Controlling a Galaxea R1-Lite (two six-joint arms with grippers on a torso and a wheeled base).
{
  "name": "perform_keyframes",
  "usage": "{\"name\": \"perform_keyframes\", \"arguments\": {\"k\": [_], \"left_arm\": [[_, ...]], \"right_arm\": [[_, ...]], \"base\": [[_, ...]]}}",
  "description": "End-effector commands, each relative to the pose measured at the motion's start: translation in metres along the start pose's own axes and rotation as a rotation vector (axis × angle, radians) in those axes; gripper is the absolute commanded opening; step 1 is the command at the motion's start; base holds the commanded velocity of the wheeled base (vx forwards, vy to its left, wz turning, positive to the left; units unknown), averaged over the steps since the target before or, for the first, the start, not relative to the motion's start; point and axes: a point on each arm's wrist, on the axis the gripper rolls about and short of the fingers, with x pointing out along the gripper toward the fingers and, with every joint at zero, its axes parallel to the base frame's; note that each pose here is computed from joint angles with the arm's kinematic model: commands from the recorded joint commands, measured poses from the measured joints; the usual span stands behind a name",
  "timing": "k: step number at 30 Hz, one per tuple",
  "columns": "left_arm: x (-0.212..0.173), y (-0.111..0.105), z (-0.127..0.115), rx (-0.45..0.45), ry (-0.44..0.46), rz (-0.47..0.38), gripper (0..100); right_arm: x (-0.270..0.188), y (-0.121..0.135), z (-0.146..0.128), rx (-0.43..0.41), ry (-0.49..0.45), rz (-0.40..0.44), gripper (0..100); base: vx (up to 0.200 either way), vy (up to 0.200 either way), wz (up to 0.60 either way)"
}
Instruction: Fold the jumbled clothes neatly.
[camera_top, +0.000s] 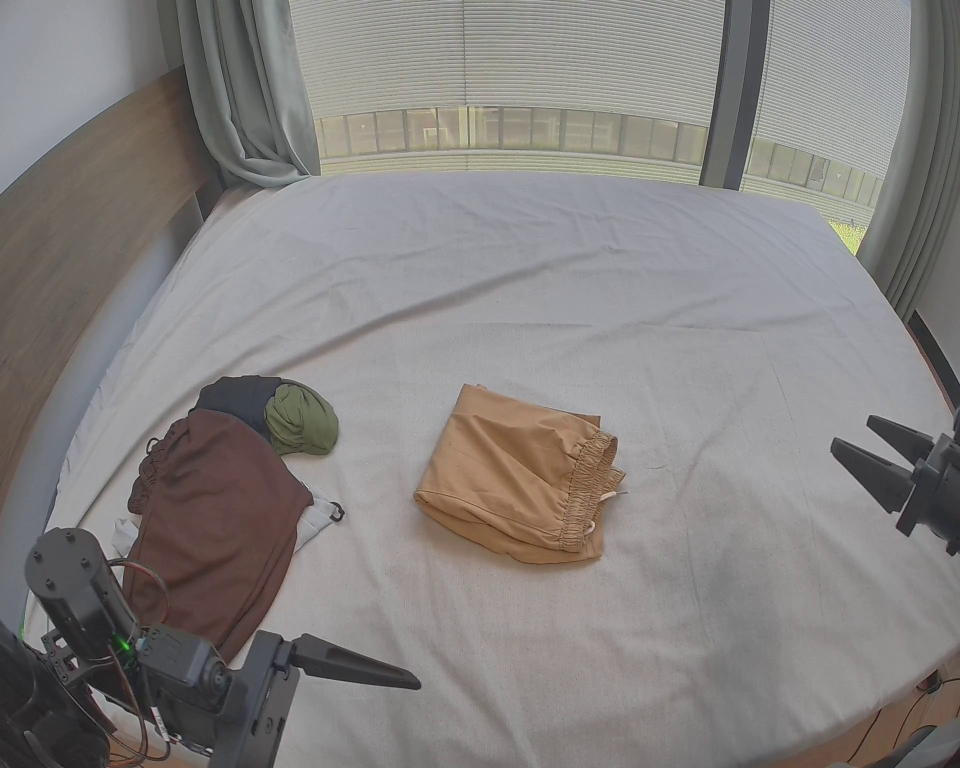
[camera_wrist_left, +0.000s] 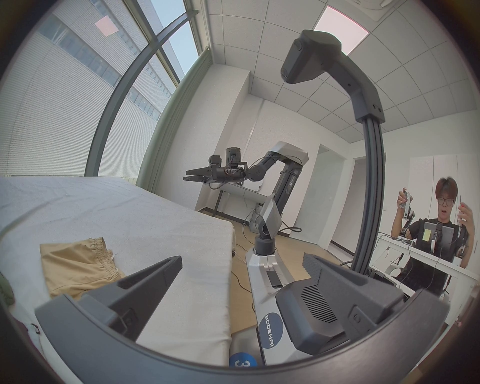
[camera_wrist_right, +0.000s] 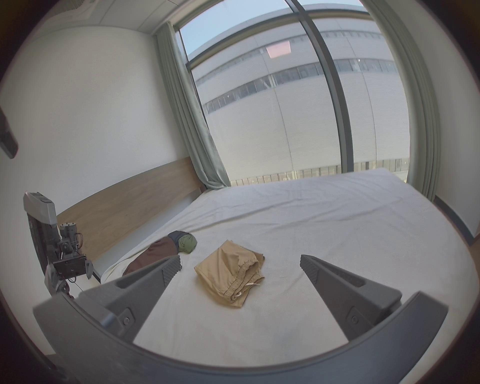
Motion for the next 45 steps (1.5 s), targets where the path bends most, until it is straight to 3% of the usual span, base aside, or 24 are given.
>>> {"name": "perform_keyframes", "arguments": {"k": [1,2,4,5,8,12,13,17,19,24,27,31,32,33,34,35,37,41,44,45], "left_arm": [[-0.024,-0.015,0.015,0.066,-0.036,0.104,100],[-0.037,-0.023,0.021,0.091,-0.048,0.171,100],[-0.043,-0.029,0.023,0.101,-0.053,0.201,100],[-0.054,-0.043,0.028,0.106,-0.066,0.269,100],[-0.064,-0.059,0.030,0.089,-0.085,0.346,100],[-0.071,-0.077,0.029,0.085,-0.091,0.404,100],[-0.073,-0.090,0.025,0.089,-0.091,0.435,100],[-0.075,-0.116,0.015,0.101,-0.095,0.482,100],[-0.075,-0.123,0.011,0.103,-0.096,0.492,100],[-0.074,-0.148,-0.006,0.108,-0.108,0.519,100],[-0.073,-0.158,-0.016,0.115,-0.118,0.550,100],[-0.071,-0.173,-0.034,0.131,-0.141,0.613,100],[-0.071,-0.172,-0.037,0.109,-0.130,0.643,100],[-0.071,-0.171,-0.037,0.116,-0.131,0.655,100],[-0.072,-0.171,-0.034,0.140,-0.148,0.717,100],[-0.073,-0.171,-0.032,0.154,-0.162,0.764,100],[-0.075,-0.170,-0.029,0.187,-0.178,0.844,100],[-0.077,-0.168,-0.028,0.260,-0.163,1.002,100],[-0.080,-0.166,-0.032,0.246,-0.123,1.139,100],[-0.080,-0.166,-0.032,0.246,-0.123,1.139,100]], "right_arm": [[-0.032,0.010,0.004,-0.058,-0.109,-0.036,100],[-0.043,0.015,0.004,-0.076,-0.148,-0.044,100],[-0.049,0.018,0.003,-0.084,-0.166,-0.044,100],[-0.063,0.025,0.000,-0.103,-0.211,-0.042,100],[-0.078,0.032,-0.002,-0.128,-0.266,-0.058,100],[-0.092,0.038,-0.011,-0.154,-0.307,-0.086,100],[-0.101,0.042,-0.021,-0.172,-0.327,-0.100,100],[-0.116,0.051,-0.045,-0.193,-0.350,-0.021,100],[-0.118,0.053,-0.053,-0.180,-0.322,0.022,100],[-0.144,0.064,-0.077,-0.027,-0.291,0.183,100],[-0.147,0.063,-0.091,0.030,-0.218,0.196,100],[-0.143,0.059,-0.118,0.025,-0.152,0.091,100],[-0.142,0.054,-0.122,-0.064,-0.128,-0.082,100],[-0.142,0.052,-0.123,-0.090,-0.121,-0.160,100],[-0.143,0.048,-0.122,-0.149,-0.128,-0.346,100],[-0.144,0.046,-0.122,-0.171,-0.129,-0.434,100],[-0.145,0.045,-0.122,-0.192,-0.124,-0.519,100],[-0.145,0.045,-0.122,-0.185,-0.124,-0.527,100],[-0.145,0.045,-0.122,-0.169,-0.130,-0.523,100],[-0.145,0.045,-0.122,-0.169,-0.130,-0.523,100]], "base": [[0.000,0.000,0.00],[0.000,0.000,0.00],[0.000,0.000,0.00],[0.000,0.000,0.00],[0.000,0.000,0.00],[0.000,0.000,0.00],[0.000,0.000,0.00],[0.000,0.000,0.00],[0.000,0.000,0.00],[0.000,0.000,0.00],[0.000,0.000,0.00],[0.000,0.000,0.00],[0.000,0.000,0.00],[0.000,0.000,0.00],[0.000,0.000,0.00],[0.000,0.000,0.00],[0.000,0.000,0.00],[0.000,0.000,0.00],[0.000,0.000,0.00],[0.000,0.000,0.00]]}}
